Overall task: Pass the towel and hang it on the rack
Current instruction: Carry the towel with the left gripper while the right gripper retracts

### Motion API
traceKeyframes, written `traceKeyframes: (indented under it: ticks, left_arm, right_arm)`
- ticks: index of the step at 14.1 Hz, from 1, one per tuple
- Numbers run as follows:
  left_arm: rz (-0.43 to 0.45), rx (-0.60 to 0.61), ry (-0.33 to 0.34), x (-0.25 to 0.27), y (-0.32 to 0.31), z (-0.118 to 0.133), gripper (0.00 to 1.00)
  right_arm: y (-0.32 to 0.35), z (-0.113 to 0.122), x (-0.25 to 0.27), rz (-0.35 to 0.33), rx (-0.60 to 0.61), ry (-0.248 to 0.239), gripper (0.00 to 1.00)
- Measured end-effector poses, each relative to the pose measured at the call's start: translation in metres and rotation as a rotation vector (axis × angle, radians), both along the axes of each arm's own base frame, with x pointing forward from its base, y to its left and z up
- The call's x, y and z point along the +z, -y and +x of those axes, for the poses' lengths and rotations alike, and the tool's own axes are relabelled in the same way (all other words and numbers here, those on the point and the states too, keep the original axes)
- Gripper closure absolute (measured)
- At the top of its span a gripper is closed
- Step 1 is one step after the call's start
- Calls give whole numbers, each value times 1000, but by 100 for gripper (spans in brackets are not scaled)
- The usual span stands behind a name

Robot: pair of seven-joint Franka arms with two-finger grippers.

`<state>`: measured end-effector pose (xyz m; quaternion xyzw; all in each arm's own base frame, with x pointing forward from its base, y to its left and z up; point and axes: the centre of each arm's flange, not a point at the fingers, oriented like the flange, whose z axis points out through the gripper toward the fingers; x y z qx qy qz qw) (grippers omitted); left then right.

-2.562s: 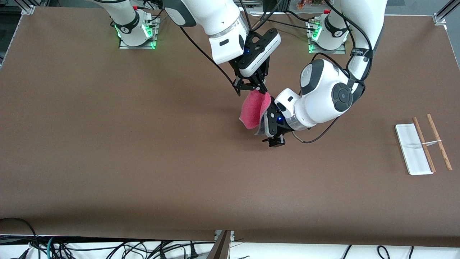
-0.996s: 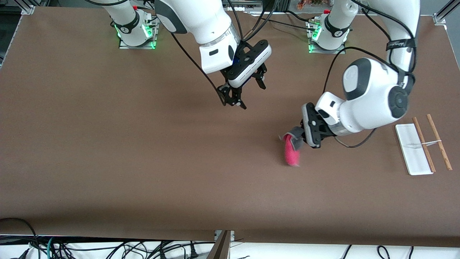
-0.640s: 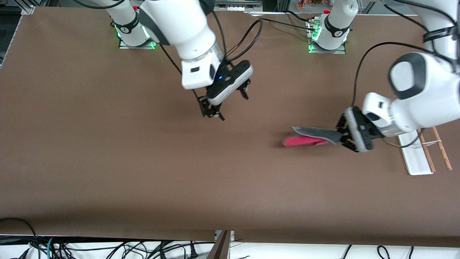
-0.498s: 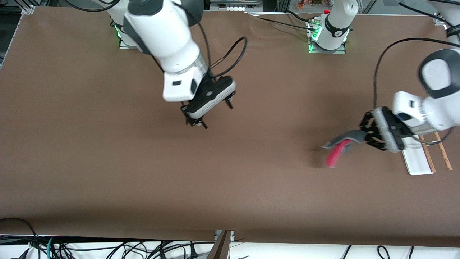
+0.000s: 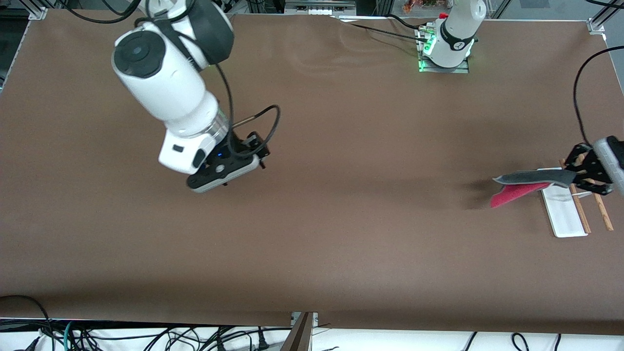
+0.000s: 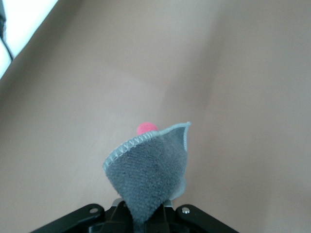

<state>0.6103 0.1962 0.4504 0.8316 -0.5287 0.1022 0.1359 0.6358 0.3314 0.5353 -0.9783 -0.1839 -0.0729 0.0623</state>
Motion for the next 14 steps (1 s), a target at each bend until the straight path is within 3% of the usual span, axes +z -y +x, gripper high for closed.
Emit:
traceKeyframes:
  ticks: [3, 7, 11, 14]
  left_arm:
    - [4, -29, 7, -16, -64, -5, 97]
    - [-6, -54, 27, -46, -117, -2, 97]
    - [-10, -66, 78, -52, -168, -8, 97]
    - [-3, -55, 91, -55, -206, -23, 97]
  right_arm:
    - [66, 17, 3, -44, -101, -63, 0]
    - [194, 31, 31, -117, -309, -43, 0]
    - [272, 15, 54, -172, -444, -42, 0]
    - [308, -5, 64, -204, -488, -104, 0]
